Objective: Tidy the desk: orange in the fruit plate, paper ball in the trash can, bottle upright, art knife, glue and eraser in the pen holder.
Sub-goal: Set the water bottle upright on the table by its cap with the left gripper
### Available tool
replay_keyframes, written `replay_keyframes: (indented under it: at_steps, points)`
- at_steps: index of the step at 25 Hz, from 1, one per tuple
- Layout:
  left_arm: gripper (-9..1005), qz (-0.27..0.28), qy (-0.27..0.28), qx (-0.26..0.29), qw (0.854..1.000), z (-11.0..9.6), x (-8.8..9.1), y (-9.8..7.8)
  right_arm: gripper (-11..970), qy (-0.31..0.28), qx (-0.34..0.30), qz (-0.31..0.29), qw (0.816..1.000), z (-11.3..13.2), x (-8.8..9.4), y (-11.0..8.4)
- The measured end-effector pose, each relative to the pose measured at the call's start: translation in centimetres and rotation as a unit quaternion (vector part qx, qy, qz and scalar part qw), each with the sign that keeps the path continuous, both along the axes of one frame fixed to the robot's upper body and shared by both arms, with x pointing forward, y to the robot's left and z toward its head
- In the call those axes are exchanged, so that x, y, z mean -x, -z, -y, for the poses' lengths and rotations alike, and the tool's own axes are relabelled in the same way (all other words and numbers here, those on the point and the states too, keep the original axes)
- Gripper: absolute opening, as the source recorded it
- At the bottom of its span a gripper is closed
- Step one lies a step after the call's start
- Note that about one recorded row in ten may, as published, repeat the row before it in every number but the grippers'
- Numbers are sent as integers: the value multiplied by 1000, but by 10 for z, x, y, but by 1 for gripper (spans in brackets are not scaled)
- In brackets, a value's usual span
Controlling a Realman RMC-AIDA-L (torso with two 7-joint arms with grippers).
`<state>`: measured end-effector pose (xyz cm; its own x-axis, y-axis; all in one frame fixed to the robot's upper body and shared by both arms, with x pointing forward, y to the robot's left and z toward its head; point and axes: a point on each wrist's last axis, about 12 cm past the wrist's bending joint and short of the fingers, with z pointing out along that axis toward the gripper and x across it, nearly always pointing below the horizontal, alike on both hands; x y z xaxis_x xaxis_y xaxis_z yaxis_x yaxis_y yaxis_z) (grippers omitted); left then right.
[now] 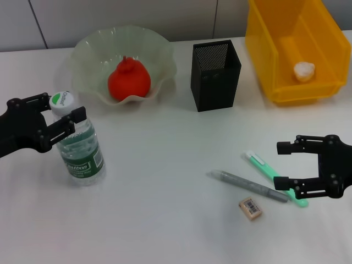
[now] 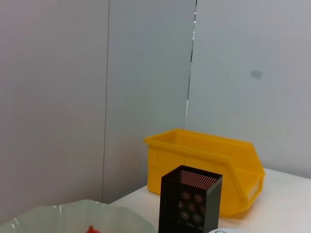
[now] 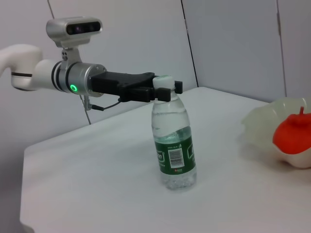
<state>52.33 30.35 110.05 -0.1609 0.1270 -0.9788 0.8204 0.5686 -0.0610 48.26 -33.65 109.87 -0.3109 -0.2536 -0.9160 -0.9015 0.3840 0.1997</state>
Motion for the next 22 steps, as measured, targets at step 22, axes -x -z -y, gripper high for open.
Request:
replay_keyframes:
  at_steps: [22]
  points:
    - [785, -17, 9, -7, 1000, -6, 8, -1, 813, 3, 6, 2, 1000, 0, -3, 0]
